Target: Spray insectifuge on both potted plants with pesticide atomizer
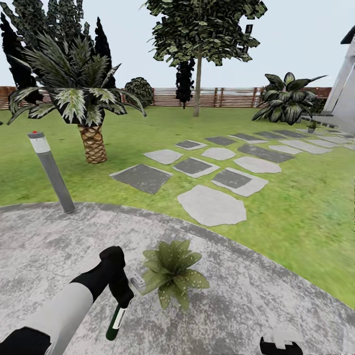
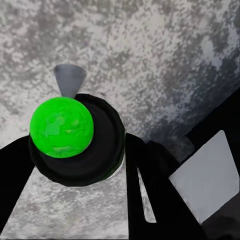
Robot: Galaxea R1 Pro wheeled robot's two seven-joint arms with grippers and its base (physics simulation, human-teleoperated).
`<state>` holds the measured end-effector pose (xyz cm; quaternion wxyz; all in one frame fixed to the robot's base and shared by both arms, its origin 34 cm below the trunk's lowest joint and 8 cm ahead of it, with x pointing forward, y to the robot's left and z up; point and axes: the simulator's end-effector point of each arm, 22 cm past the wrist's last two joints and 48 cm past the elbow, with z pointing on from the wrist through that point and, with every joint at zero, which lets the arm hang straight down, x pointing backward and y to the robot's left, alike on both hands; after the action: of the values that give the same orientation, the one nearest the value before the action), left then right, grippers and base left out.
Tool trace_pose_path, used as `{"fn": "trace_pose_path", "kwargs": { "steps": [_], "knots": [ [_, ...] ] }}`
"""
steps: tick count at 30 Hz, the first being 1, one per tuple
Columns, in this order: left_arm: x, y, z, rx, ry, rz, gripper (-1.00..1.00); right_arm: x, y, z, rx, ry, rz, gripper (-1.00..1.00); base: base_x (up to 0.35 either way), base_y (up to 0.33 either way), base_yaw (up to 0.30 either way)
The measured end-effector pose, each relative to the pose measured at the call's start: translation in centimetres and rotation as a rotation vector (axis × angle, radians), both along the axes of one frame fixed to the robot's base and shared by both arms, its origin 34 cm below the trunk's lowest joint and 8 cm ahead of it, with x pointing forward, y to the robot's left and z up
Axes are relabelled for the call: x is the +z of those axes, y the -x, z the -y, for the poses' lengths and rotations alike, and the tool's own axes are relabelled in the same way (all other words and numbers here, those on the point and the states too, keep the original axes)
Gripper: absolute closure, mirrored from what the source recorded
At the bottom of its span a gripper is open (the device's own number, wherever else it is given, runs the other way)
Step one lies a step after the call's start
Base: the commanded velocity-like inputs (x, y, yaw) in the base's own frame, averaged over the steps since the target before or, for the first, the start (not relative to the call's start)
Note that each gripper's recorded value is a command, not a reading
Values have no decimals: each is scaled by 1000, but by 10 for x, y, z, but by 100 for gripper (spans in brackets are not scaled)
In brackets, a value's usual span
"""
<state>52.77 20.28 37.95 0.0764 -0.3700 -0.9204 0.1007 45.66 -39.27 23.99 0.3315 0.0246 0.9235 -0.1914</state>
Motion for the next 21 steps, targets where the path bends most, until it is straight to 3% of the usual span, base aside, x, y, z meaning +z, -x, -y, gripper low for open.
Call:
{"fn": "trace_pose_path", "kwargs": {
  "steps": [3,8,14,18,21],
  "knots": [
    [-2,1,-11,-12,-41,3,100,0,1,0,1,0,-2,-100,61,338,-19],
    [-2,0,-8,-19,-46,7,100,-1,2,1,1,1,-4,-100,97,288,-1],
    [2,-6,5,-27,-38,22,100,0,0,0,2,1,0,-100,115,28,-20],
    [-6,-16,-10,-10,-115,81,100,0,0,0,1,1,0,-100,4,1,-211],
    [-11,-13,-11,-4,-122,80,100,0,0,0,2,1,0,-100,0,0,-258]
  ]
}}
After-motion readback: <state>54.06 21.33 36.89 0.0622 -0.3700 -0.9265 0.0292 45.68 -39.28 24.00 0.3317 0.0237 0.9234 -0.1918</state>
